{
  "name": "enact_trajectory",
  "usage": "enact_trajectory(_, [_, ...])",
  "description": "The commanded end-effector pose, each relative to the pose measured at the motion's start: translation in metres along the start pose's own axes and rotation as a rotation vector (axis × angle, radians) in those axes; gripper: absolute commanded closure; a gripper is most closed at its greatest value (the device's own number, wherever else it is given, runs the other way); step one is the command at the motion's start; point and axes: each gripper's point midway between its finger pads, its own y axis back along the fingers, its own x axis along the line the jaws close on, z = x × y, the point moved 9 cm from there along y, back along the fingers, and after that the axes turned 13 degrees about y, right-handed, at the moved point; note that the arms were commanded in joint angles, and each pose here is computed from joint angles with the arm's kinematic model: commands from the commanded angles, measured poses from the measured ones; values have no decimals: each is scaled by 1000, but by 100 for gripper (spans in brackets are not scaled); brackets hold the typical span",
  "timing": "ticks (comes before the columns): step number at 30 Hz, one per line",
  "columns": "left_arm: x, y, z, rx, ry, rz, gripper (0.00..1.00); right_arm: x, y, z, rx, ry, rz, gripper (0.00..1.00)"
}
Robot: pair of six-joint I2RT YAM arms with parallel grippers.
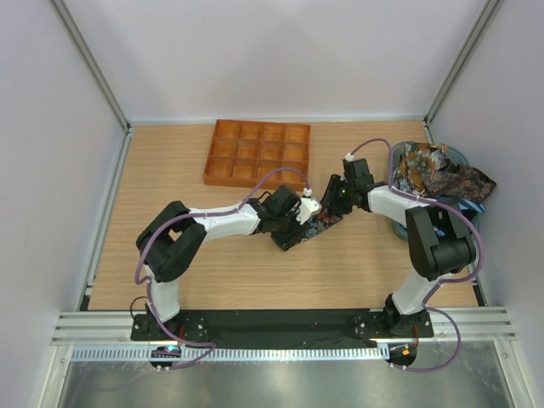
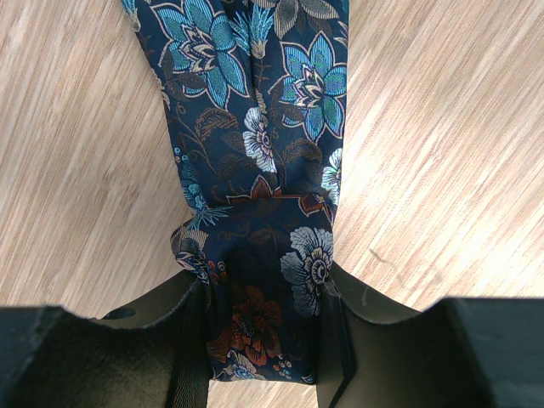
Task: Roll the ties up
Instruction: Roll the tie
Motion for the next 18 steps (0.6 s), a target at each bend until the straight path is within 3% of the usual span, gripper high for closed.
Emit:
enact_trajectory(1, [7, -7, -41, 217, 38, 60, 72, 5, -1, 19, -52, 35, -20, 54])
enact_trajectory(18, [9, -10, -43, 244, 40, 63, 73, 16, -30, 18, 22, 196, -185, 57])
